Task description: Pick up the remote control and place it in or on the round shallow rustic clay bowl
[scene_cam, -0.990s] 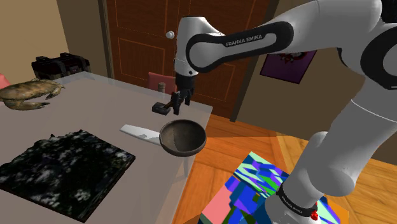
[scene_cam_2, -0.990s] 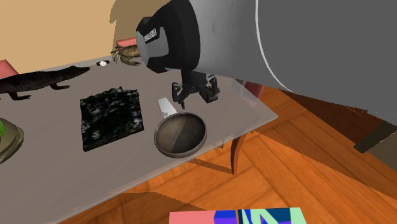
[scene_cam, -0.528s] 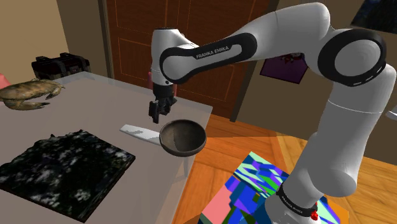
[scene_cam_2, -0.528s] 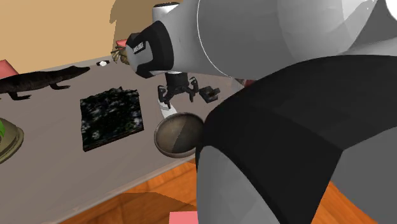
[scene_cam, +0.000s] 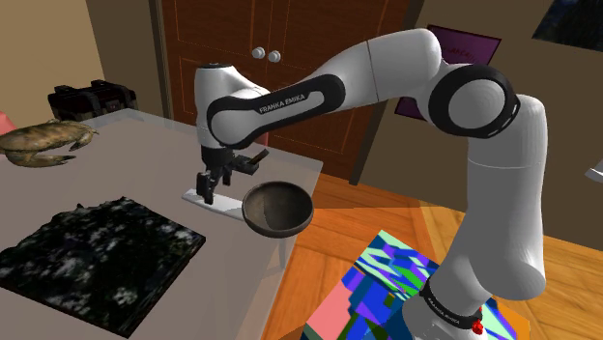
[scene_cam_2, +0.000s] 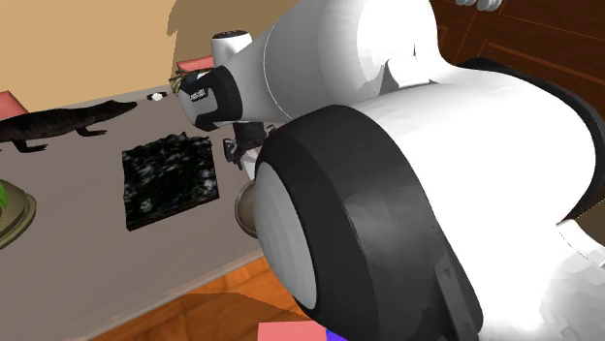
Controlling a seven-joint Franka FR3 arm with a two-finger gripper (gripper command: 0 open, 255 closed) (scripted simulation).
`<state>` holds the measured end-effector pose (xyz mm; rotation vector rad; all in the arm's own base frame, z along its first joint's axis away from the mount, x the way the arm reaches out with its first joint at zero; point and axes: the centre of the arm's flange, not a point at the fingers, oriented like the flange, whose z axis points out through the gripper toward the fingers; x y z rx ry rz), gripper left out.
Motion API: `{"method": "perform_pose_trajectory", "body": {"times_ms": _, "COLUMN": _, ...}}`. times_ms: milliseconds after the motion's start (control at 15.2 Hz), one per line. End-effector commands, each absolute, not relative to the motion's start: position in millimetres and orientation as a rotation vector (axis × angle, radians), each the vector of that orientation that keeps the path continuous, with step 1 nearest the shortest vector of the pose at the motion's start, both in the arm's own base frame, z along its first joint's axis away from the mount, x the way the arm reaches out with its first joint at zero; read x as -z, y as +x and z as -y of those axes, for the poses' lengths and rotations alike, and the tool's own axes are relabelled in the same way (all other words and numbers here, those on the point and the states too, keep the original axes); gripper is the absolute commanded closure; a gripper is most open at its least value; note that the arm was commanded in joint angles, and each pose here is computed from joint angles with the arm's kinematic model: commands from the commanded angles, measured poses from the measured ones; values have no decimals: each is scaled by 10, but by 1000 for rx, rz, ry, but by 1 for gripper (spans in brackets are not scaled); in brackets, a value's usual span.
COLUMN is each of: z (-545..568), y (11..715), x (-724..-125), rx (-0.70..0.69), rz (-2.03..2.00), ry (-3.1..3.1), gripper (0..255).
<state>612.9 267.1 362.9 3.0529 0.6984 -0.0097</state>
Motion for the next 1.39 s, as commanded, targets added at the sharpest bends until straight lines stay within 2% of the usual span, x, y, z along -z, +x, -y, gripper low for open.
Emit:
{"method": "perform_pose_trajectory", "body": {"times_ms": 0, "z": -2693, "y": 6147, "x": -3516, "rx": 9, "rz": -704, "ry": 3052, "gripper": 0}}
{"method": "perform_pose_trajectory", "body": {"times_ms": 330, "z": -2690, "y": 6146, "x": -3275, "rx": 9, "rz": -704, "ry": 3052, "gripper": 0}}
{"method": "perform_pose_trajectory", "body": {"times_ms": 858, "z": -2690, "y": 6146, "x": -3275, "rx": 9, "rz": -704, "ry": 3052, "gripper": 0}}
{"method": "perform_pose_trajectory", "body": {"times_ms": 924, "z": -2690, "y": 6146, "x": -3275, "rx": 9, "rz": -704, "ry": 3052, "gripper": 255}}
{"method": "perform_pose_trajectory", "body": {"times_ms": 1320, "z": -2689, "y": 6146, "x": -3275, "rx": 9, "rz": -704, "ry": 3052, "gripper": 255}}
